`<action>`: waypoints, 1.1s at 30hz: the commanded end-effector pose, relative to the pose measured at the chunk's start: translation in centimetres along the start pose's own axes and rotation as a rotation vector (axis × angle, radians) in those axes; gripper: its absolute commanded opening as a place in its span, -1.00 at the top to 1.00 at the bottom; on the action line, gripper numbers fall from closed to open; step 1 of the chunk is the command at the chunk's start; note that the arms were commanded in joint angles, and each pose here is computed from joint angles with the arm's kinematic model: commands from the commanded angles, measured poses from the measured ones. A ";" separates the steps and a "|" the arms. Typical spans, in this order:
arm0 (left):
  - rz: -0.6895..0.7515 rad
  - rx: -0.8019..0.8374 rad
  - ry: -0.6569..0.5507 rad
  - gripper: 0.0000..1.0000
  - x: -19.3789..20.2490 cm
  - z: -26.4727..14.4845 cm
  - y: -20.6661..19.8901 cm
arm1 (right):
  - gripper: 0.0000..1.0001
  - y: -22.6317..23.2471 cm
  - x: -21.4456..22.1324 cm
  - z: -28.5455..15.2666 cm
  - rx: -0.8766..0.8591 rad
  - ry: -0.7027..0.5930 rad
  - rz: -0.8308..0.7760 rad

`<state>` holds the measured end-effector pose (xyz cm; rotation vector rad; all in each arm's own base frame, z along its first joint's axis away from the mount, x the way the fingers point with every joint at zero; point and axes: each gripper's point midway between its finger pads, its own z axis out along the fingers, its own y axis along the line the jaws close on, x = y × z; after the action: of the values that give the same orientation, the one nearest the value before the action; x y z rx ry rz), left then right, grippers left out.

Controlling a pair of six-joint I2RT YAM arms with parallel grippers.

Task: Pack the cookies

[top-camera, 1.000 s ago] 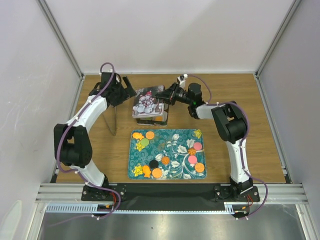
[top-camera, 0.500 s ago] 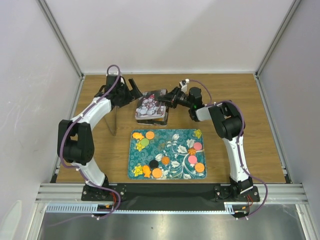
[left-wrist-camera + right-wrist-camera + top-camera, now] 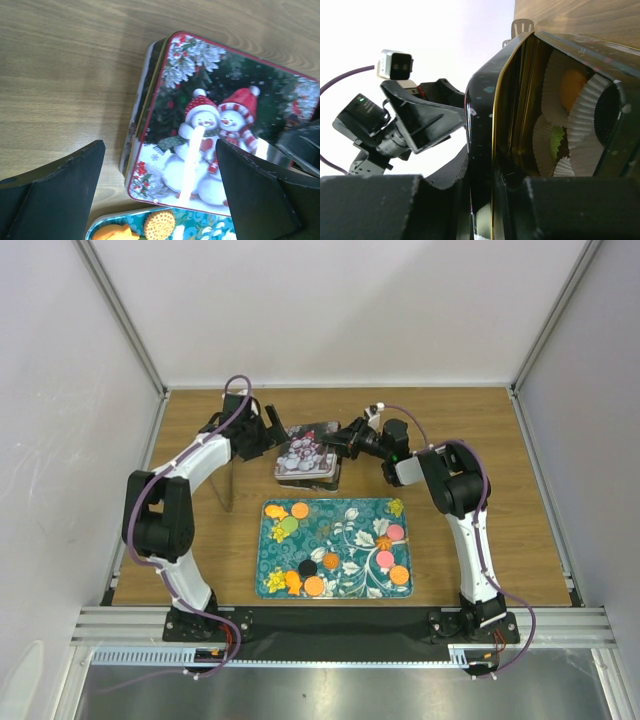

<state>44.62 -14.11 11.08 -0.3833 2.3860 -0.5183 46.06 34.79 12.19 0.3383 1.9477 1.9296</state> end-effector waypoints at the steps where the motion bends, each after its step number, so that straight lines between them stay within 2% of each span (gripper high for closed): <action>1: 0.042 -0.014 -0.015 -0.96 -0.7 0.4 -0.5 | 0.76 1.1 -0.6 -0.4 -0.059 -0.022 -0.040; 8: 0.058 -0.032 0.017 -0.96 0.4 1.7 -0.4 | 0.57 0.9 -0.7 -1.1 -0.064 -0.034 -0.029; 14: 0.071 -0.036 0.032 -0.95 0.9 2.5 -0.7 | 0.51 0.6 -1.0 -2.3 -0.053 -0.047 -0.028; 19: 0.072 -0.054 0.047 -0.94 1.3 3.2 -0.3 | 0.35 0.6 -1.2 -3.2 -0.045 -0.054 -0.029; 33: 0.108 -0.076 0.059 -0.93 1.5 3.7 -0.7 | 0.31 -0.2 -1.7 -6.0 -0.005 -0.082 -0.024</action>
<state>44.86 -15.74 6.88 -0.3244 2.5039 -0.4143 45.19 29.32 8.84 0.5024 1.9714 1.8738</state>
